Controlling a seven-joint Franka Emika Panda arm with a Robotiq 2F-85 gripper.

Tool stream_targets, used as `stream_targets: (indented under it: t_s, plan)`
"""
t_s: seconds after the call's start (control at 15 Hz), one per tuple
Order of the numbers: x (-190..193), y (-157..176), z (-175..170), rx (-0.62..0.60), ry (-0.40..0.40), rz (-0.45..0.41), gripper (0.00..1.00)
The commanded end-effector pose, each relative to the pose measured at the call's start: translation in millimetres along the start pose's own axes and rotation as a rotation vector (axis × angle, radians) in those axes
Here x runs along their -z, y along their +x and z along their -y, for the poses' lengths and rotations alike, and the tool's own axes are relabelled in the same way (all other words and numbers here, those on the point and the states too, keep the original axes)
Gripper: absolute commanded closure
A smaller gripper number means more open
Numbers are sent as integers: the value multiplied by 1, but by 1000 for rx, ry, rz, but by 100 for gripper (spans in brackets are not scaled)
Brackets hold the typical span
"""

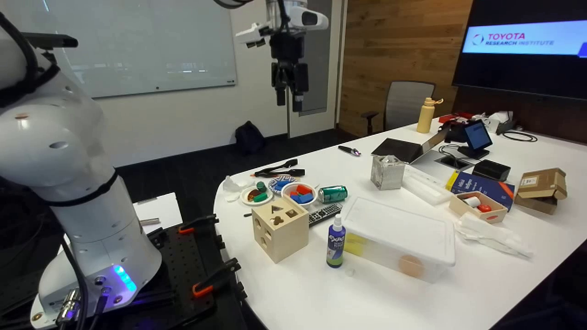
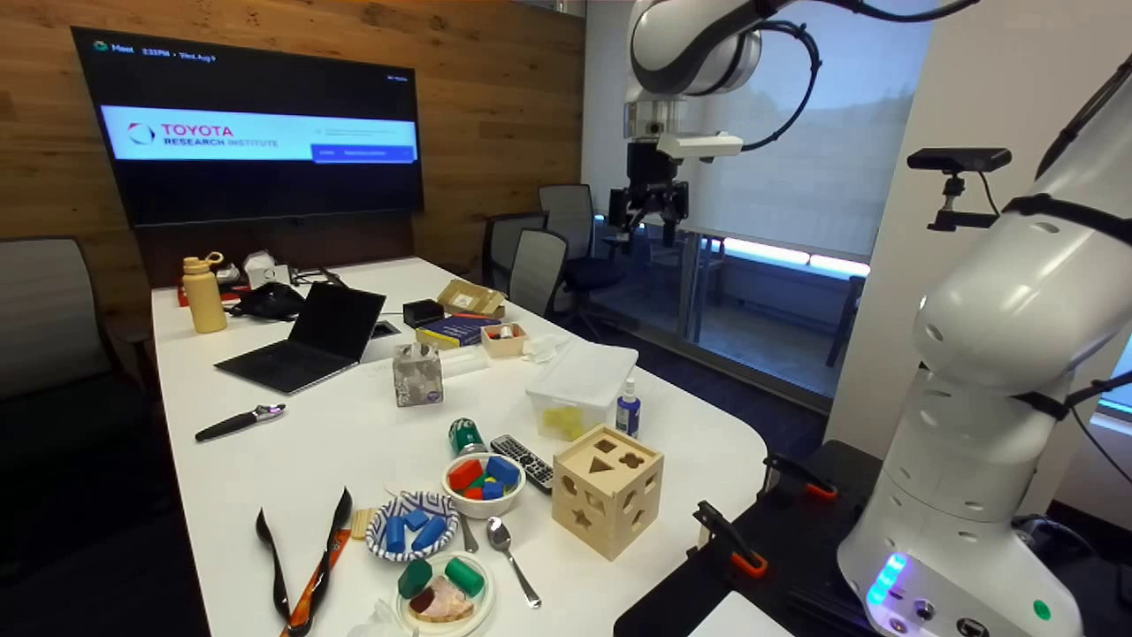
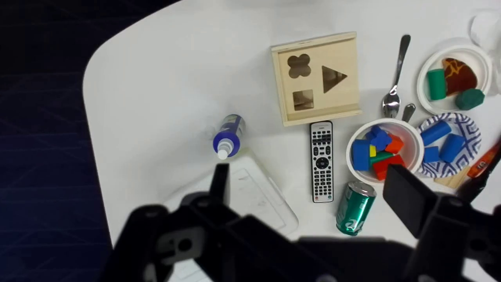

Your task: Stir the white bowl with the metal spoon

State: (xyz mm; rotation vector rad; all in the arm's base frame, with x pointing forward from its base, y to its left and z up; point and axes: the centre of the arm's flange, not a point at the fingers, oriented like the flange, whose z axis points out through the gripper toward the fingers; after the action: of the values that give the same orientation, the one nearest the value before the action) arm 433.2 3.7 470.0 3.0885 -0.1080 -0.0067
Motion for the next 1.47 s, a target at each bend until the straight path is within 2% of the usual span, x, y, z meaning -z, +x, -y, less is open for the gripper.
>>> stream_targets:
  t_s: [0.0,0.33,0.53,0.8,1.07,1.4]
  plan:
    - [-55,-19,78,-68,16,-59,0]
    - [-133,-52,199,-130,19,-110,0]
    - [-189,-69,244,-177,76,-116,0]
    - [-261,-80,253,-247,104,-110,0]
    - [-309,-76,249,-265,204,-74,0]
    - [-366,-62,236,-303,284,-48,0]
